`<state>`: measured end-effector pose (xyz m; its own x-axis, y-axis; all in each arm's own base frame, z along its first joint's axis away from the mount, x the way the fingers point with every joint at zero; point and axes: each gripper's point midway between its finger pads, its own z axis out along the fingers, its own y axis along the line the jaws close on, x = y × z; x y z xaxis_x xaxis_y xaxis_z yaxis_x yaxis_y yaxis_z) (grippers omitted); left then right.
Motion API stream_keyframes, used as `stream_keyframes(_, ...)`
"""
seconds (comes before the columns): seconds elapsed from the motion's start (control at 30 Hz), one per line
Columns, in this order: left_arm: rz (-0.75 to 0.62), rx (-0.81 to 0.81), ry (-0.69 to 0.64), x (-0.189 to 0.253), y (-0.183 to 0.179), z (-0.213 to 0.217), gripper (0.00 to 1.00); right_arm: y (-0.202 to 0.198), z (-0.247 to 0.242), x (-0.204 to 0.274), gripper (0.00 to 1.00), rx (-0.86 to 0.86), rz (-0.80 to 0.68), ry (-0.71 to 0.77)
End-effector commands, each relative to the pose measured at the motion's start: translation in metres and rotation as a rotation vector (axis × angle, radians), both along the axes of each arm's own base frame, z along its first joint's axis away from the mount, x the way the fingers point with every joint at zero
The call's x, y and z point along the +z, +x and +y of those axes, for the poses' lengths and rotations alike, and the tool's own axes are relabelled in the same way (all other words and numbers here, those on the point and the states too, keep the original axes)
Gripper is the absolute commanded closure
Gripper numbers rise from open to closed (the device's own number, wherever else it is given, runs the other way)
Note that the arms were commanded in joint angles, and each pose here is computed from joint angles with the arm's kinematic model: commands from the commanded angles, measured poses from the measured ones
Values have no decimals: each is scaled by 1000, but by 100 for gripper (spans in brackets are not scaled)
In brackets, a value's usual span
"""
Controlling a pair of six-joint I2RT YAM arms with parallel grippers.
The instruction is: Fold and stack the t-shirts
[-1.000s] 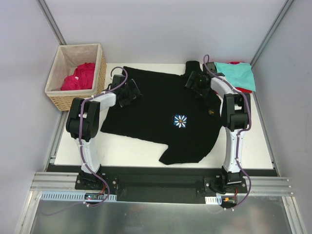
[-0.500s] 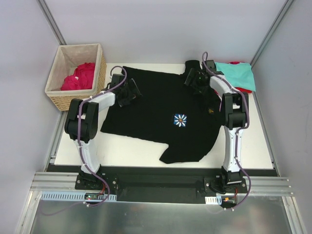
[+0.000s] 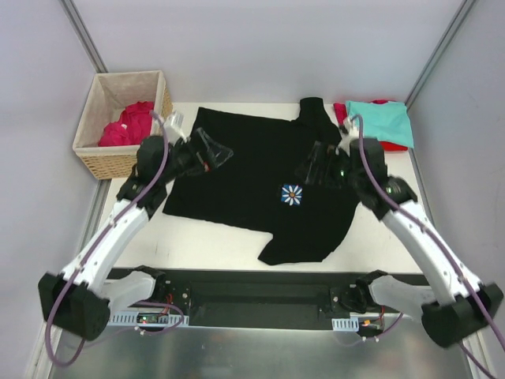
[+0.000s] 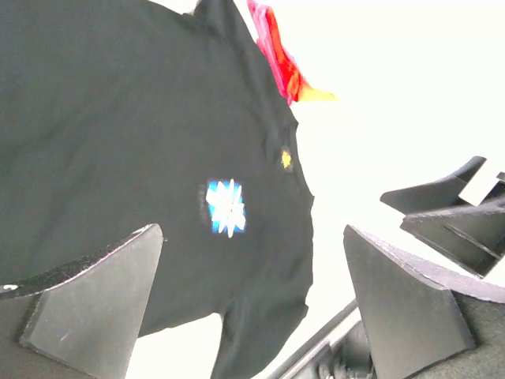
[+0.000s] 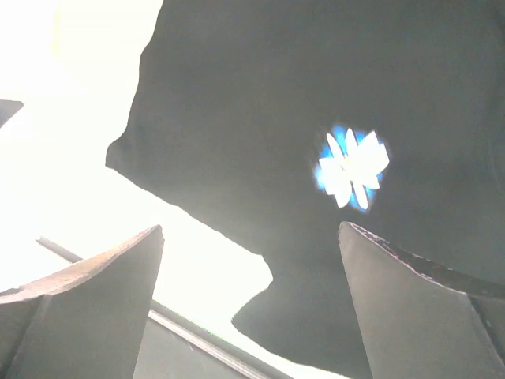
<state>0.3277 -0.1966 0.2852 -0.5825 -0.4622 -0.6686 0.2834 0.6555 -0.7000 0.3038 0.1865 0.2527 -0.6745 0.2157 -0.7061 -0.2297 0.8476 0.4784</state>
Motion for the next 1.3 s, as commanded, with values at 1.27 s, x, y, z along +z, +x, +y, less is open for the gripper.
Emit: stream_keyframes(1.27,382,8,82,-178,-122,33,1,-176,-41,-215,4,-75,455,-88)
